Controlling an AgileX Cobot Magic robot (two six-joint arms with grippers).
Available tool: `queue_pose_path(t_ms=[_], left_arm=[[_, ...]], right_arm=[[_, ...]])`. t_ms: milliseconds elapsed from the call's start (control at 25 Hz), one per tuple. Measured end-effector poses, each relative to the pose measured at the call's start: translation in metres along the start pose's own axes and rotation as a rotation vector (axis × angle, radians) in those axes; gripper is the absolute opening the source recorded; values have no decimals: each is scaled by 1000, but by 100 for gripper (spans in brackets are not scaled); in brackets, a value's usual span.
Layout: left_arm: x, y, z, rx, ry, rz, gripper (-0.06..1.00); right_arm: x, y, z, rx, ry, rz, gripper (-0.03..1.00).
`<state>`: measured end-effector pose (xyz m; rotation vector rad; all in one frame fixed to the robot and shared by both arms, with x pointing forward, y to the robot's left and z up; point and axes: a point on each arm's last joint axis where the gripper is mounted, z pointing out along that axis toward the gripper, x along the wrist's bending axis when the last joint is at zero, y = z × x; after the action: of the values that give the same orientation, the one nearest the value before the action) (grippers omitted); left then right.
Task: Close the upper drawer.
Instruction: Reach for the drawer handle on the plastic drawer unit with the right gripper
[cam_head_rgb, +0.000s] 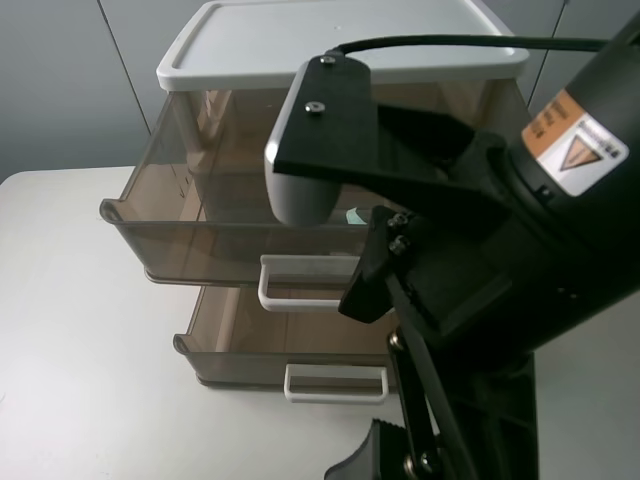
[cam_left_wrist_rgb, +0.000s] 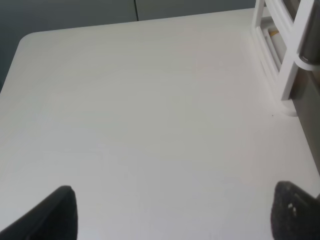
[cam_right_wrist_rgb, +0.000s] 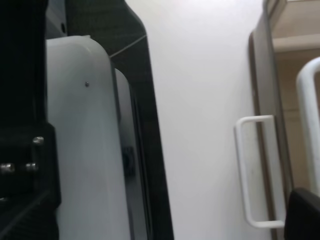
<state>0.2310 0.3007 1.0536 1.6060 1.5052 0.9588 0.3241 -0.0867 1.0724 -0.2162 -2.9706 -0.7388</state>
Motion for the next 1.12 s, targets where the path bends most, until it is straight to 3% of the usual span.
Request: queue_pose_path(t_ms=[160, 440, 800, 1120], left_arm=[[0, 0, 0, 0, 0, 0, 74], [0, 0, 0, 0, 0, 0, 74], [0, 0, 0, 0, 0, 0, 74], [0, 0, 0, 0, 0, 0, 74]], right_arm=[[4, -3, 0, 31, 34, 5, 68], [22, -19, 22, 117, 44, -108, 69], [10, -24, 30, 118, -101, -201, 68], [7, -19, 35, 86, -122, -208, 68]])
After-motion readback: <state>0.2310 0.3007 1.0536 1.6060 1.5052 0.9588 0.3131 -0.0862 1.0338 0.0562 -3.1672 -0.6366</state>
